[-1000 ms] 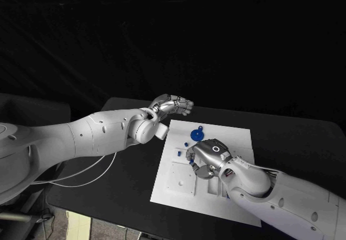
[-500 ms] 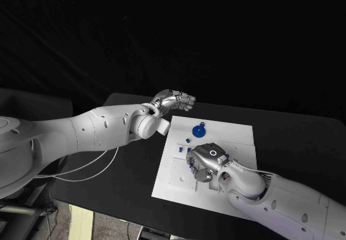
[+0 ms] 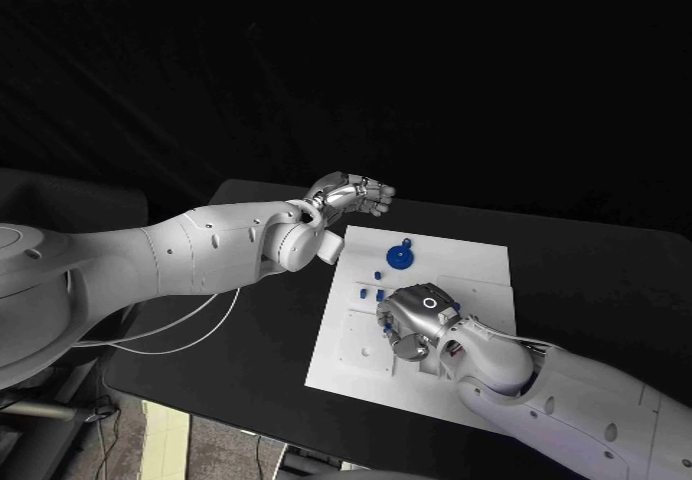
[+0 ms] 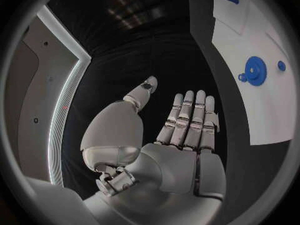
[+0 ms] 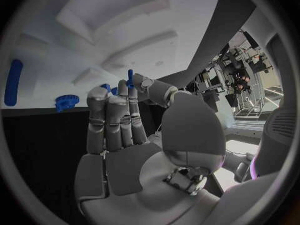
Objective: Assemble the parts on the task board
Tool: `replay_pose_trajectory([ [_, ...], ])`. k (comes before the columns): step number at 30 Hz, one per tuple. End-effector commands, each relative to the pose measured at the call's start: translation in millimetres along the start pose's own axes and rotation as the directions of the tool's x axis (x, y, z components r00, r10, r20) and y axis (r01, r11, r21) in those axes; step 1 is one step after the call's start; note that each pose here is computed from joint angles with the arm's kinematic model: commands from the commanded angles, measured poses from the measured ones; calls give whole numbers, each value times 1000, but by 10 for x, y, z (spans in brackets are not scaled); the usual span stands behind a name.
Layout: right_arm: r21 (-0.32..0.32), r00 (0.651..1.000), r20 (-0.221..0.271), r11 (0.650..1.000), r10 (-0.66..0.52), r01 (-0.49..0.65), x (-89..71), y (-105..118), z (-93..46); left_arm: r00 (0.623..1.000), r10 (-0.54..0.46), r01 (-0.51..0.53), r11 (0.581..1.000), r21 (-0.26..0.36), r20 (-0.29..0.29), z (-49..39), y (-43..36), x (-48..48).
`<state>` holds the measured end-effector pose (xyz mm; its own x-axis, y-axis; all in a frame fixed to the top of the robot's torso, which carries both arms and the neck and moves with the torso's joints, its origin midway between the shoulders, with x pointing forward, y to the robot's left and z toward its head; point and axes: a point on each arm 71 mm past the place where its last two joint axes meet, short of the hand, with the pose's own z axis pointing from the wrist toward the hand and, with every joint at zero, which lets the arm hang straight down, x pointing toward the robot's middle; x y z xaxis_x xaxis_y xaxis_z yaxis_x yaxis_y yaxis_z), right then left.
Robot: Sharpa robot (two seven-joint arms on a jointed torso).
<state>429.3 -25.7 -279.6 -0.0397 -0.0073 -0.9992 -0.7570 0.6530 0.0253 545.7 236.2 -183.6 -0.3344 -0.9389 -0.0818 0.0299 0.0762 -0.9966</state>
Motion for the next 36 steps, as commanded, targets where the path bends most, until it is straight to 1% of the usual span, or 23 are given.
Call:
replay_pose_trajectory([
  [1,-11,1000,-16,1000,-13,12,16,21,-2,1000,-8,8,1000,17,-3,11,-28,15],
  [16,-12,999,-32,1000,-8,8,81,40,-11,1000,-9,9,1000,17,-5,15,-28,21],
  [30,-11,999,-43,1000,-8,8,96,40,-5,1000,-9,9,1000,16,-8,22,-27,26],
  [36,-5,998,-59,1000,-22,21,107,43,5,1000,-10,10,1000,16,-10,25,-26,32],
])
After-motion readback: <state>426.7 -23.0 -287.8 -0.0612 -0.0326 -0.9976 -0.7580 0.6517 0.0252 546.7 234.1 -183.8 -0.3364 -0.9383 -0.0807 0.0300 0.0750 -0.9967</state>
